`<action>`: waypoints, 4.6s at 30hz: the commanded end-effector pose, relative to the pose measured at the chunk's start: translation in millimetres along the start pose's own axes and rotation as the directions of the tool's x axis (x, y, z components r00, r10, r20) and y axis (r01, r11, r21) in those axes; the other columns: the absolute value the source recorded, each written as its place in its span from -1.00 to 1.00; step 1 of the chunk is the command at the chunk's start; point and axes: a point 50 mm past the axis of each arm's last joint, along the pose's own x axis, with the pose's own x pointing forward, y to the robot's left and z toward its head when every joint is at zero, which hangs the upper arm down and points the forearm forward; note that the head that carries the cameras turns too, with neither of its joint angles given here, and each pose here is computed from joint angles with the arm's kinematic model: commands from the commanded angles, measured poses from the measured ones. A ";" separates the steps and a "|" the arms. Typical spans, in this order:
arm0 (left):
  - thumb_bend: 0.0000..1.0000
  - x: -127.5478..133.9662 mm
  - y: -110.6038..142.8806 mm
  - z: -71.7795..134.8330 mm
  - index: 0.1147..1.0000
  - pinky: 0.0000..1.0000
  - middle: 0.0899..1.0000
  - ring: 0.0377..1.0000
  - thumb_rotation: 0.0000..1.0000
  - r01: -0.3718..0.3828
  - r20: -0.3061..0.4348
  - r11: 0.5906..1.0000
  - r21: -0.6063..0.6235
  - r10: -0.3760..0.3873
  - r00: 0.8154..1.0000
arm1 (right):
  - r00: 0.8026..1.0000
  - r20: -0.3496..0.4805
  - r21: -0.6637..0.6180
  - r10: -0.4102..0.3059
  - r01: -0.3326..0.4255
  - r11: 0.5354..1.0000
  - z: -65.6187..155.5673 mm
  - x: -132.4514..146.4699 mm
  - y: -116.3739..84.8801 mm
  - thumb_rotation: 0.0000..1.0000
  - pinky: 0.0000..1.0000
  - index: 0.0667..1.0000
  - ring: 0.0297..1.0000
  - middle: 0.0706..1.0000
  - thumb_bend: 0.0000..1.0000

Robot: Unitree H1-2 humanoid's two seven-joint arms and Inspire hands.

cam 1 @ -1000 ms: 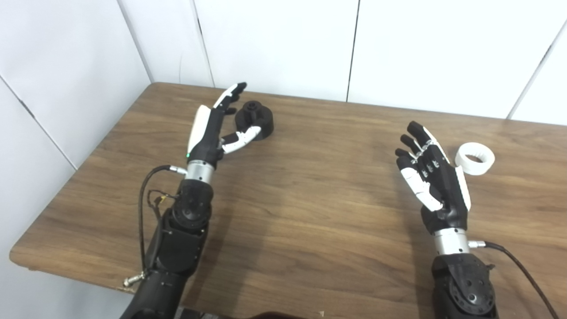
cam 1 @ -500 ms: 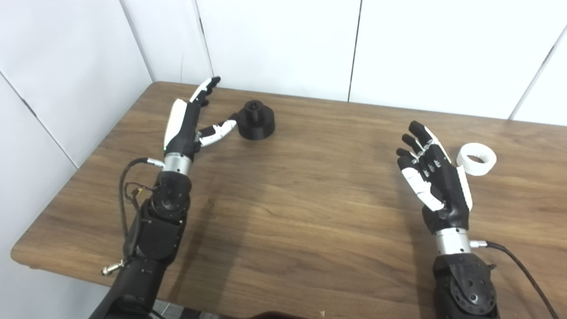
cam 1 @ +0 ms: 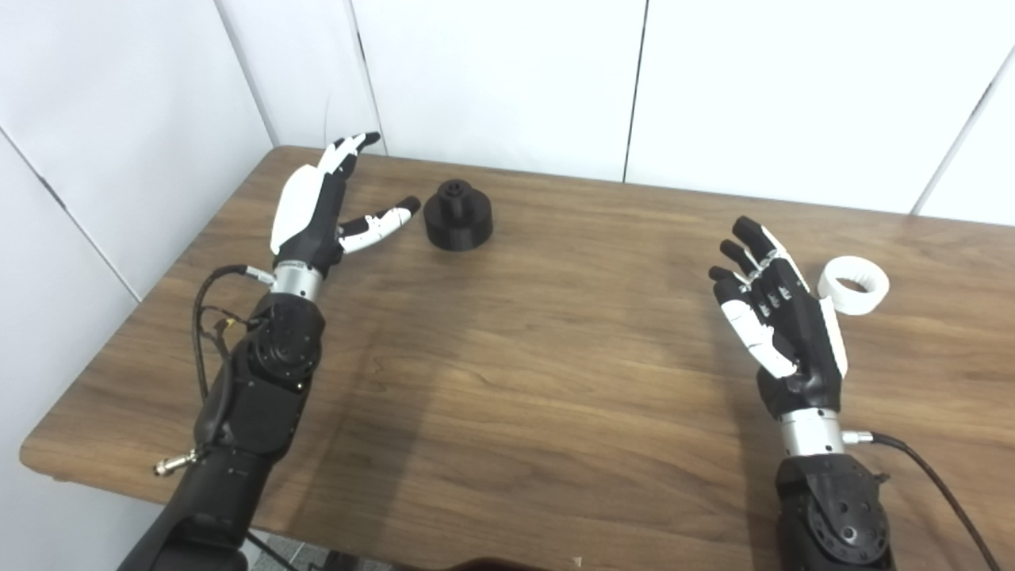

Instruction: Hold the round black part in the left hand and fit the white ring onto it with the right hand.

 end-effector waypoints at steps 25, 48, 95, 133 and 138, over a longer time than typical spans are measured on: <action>1.00 35.2 6.2 7.3 0.86 1.00 1.00 1.00 0.52 0.120 -0.106 0.943 0.312 -0.091 0.990 | 0.993 -0.108 0.030 -0.043 0.047 0.998 -27.4 -38.1 -11.8 -0.20 0.55 0.71 0.76 0.82 0.18; 1.00 43.5 -15.2 3.3 0.86 1.00 1.00 1.00 0.45 0.169 -0.151 0.921 0.350 -0.123 0.981 | 0.992 -0.112 0.014 -0.052 0.054 0.998 -24.1 -38.1 -12.7 -0.19 0.52 0.69 0.73 0.80 0.20; 1.00 67.5 -39.1 22.0 0.84 1.00 1.00 1.00 0.36 0.176 -0.142 0.934 0.311 -0.137 0.980 | 0.992 -0.107 -0.001 -0.070 0.070 0.998 -19.2 -46.0 -10.2 -0.19 0.46 0.67 0.72 0.80 0.19; 0.94 86.4 -59.3 26.1 0.63 1.00 1.00 1.00 -0.05 0.210 -0.151 0.943 0.260 -0.175 0.973 | 0.990 -0.114 0.006 -0.085 0.086 0.996 -14.2 -53.6 -7.1 -0.22 0.50 0.66 0.73 0.81 0.16; 0.86 87.3 -61.4 28.2 0.56 1.00 1.00 1.00 -0.17 0.208 -0.151 0.948 0.239 -0.175 0.973 | 0.990 -0.113 0.008 -0.086 0.087 0.996 -13.4 -54.2 -7.8 -0.22 0.49 0.67 0.73 0.80 0.16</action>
